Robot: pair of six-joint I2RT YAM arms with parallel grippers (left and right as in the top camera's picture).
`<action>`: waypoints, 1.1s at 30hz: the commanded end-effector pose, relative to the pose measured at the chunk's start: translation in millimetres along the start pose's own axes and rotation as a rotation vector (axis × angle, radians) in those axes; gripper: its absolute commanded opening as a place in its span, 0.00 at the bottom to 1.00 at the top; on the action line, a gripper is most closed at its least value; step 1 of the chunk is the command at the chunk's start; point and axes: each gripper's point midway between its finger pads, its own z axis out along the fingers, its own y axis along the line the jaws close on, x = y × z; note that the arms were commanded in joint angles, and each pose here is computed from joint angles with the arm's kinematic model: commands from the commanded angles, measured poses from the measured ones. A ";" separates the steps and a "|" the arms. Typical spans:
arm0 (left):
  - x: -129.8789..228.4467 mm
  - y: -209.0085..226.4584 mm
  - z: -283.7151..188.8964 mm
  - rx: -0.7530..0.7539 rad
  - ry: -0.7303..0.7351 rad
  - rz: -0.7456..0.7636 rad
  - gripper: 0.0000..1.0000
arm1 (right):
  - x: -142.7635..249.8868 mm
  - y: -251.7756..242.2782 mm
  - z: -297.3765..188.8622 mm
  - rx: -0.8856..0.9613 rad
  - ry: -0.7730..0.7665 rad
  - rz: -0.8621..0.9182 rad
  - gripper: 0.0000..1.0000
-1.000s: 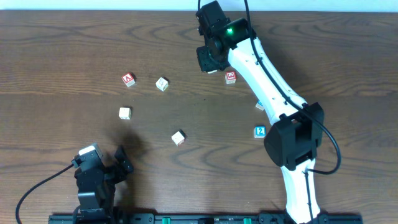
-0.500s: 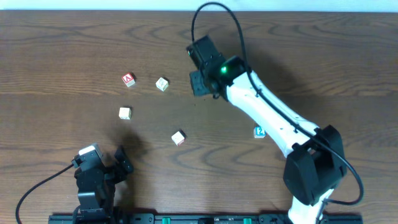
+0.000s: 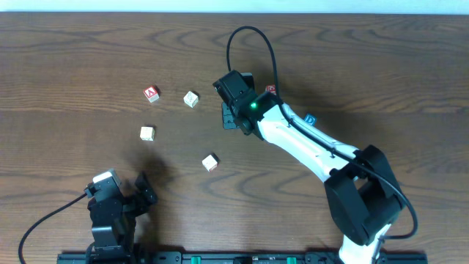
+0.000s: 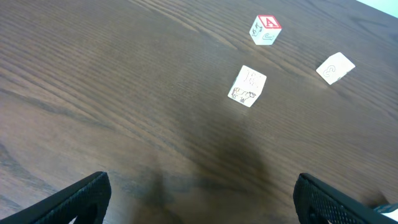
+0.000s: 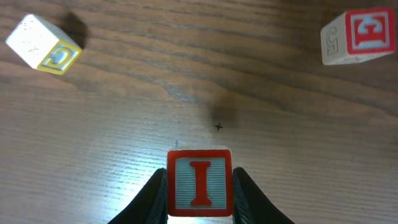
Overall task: Spell out Ai2
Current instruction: 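Lift red 'I' block and carry it toward table center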
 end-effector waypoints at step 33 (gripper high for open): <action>3.5 0.3 1.8 0.001 0.006 0.010 0.95 | 6.1 -20.9 39.0 0.083 -0.029 0.130 0.01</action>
